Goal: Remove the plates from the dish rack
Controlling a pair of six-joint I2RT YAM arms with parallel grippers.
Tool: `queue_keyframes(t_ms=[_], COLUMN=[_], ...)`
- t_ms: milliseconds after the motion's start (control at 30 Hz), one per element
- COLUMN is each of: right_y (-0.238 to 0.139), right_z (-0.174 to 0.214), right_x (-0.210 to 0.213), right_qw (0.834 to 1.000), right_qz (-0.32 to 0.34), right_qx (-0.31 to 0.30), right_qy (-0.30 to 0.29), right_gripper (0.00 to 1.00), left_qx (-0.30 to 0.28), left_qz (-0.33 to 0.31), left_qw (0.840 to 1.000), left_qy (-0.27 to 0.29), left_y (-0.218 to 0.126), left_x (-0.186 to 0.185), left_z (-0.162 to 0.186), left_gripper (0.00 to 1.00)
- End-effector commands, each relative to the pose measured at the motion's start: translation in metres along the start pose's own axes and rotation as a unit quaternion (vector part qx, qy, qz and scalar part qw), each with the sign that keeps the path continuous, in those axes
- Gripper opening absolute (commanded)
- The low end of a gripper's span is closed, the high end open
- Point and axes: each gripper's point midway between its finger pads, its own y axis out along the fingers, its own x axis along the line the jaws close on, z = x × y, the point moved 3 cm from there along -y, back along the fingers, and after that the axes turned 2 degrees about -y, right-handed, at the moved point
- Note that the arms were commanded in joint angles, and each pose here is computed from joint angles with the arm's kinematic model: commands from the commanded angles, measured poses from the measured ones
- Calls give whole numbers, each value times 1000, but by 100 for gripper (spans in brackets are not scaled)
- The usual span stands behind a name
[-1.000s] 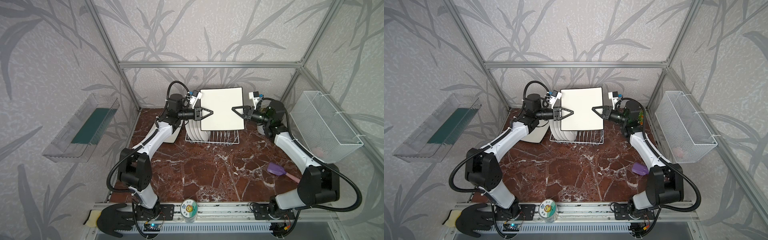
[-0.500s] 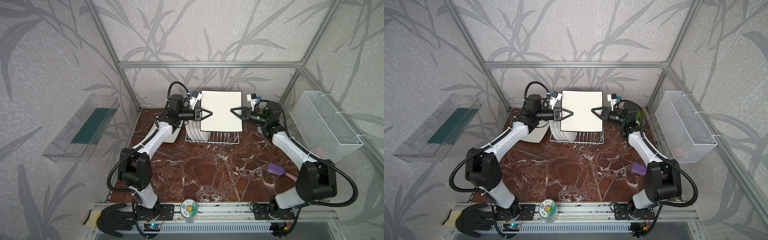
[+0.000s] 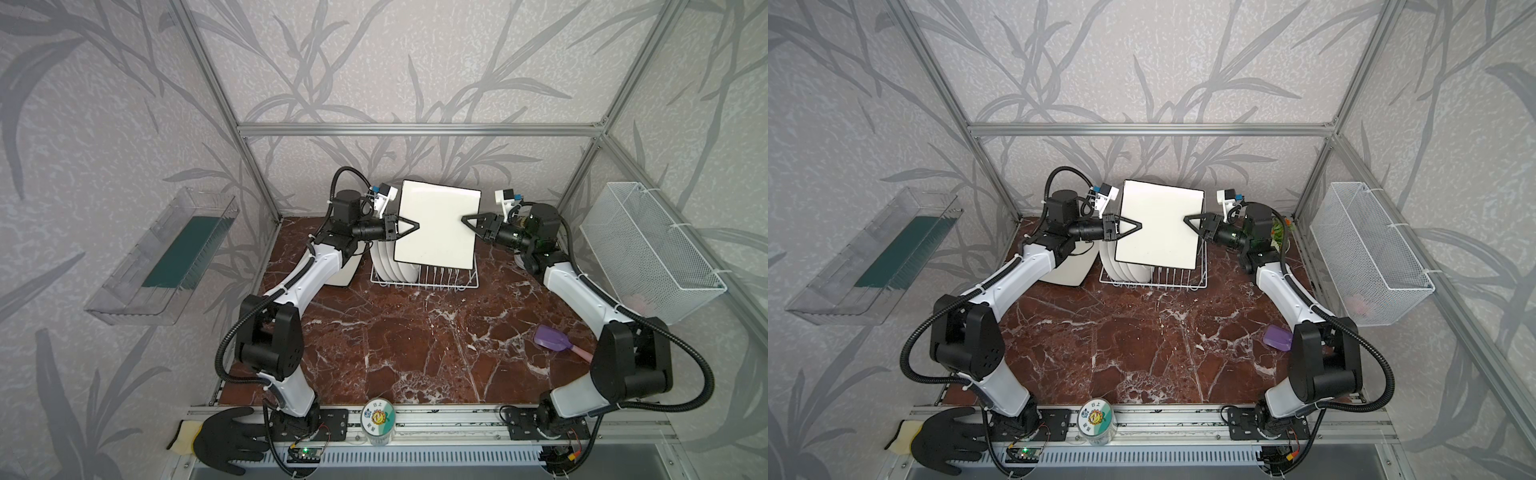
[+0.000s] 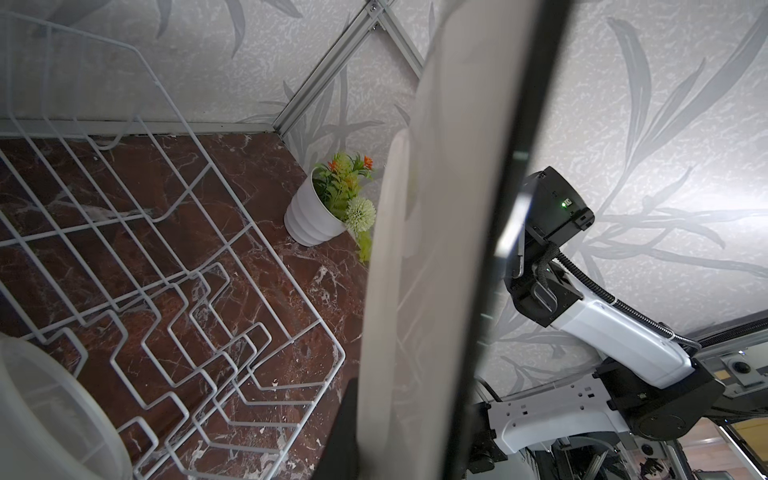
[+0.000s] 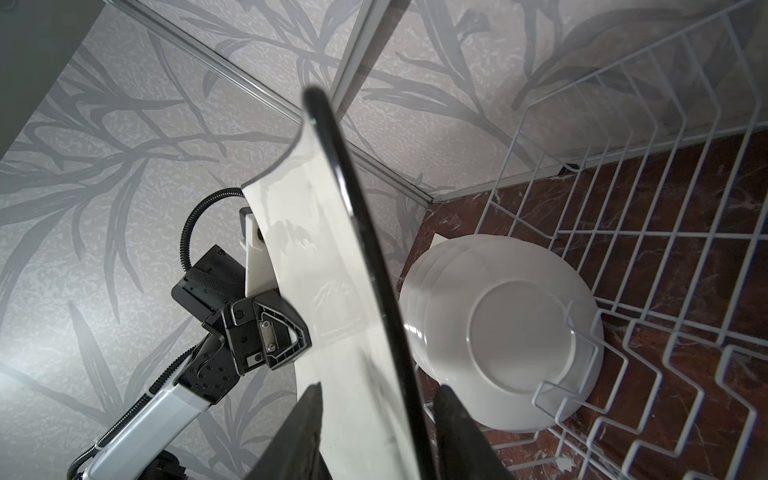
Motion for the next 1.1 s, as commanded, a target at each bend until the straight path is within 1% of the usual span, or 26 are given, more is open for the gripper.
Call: queue_keyframes(t_ms=[0,167,333,400,567,667,733,767,800,933,1067], right_y=[1,0,-3,-5,-14,-21,-26,-29,-31,-42,-53], right_z=[-7,-8,-10,-10,-9,-8,-7,-7,-6,-2,1], right_x=[18,9,0,-4,-10,-10,-6,-5,-3,6,17], right_qw=[1000,1000,999,999,995,991,989,987,985,978,970], right_qz=[-19,4,30,45,98,125,137,144,150,171,185], right_qx=[1,-4,-11,-14,-21,-22,-20,-19,-18,-14,-12], right_qy=[-22,-13,-8,-8,-20,-40,-56,-65,-81,-117,-154], right_gripper=[45,51,60,65,77,81,88,96,99,99,99], left_qx=[-70,-83,-99,-108,-137,-160,-179,-190,-201,-240,-290], left_qz=[-10,-11,-14,-21,-50,-67,-77,-82,-86,-117,-144], left_qw=[996,996,994,993,989,984,980,978,975,963,945], left_qy=[48,43,41,41,35,30,29,28,29,38,38], left_y=[-14,-19,-23,-27,-40,-53,-65,-71,-78,-101,-130], left_x=[-12,-15,-17,-17,-13,-12,-14,-14,-17,-22,-26], left_z=[-32,-39,-45,-48,-57,-63,-69,-72,-75,-85,-95], left_gripper=[0,0,0,0,0,0,0,0,0,0,0])
